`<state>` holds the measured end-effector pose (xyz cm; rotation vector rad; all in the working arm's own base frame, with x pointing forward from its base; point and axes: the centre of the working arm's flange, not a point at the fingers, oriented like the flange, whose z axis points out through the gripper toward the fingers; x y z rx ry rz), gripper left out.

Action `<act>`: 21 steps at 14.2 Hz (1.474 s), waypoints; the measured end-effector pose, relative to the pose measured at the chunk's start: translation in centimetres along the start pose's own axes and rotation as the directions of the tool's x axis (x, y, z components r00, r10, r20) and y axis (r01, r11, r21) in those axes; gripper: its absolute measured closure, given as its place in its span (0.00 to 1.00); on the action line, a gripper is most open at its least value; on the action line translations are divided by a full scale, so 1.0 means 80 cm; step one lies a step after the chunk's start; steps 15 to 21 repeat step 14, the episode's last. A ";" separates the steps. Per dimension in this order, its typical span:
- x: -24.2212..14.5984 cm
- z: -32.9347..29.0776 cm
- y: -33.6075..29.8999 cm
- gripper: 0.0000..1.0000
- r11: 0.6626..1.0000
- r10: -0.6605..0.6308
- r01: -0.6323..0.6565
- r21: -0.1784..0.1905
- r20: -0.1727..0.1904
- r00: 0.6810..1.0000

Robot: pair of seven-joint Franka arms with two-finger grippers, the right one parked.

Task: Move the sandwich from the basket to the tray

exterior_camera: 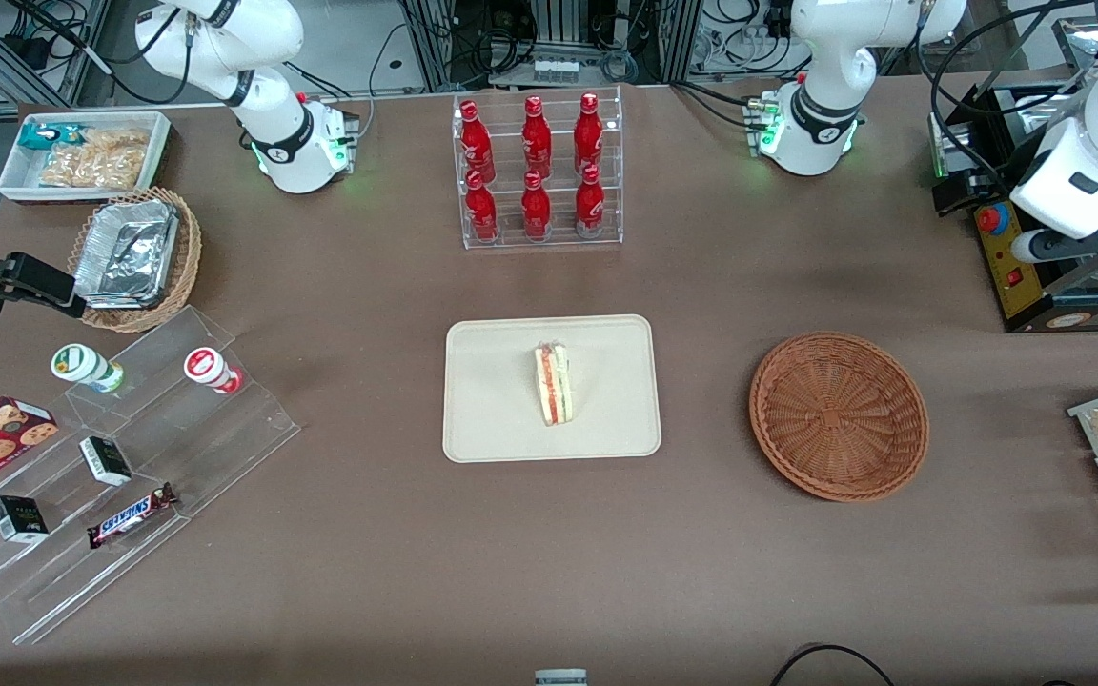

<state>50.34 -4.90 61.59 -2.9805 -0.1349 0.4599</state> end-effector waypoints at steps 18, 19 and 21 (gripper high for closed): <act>0.029 -0.004 -0.012 0.00 0.996 -0.012 0.012 -0.086 -0.005 1.000; 0.029 -0.004 -0.012 0.00 0.996 -0.012 0.012 -0.086 -0.005 1.000; 0.029 -0.004 -0.012 0.00 0.996 -0.012 0.012 -0.086 -0.005 1.000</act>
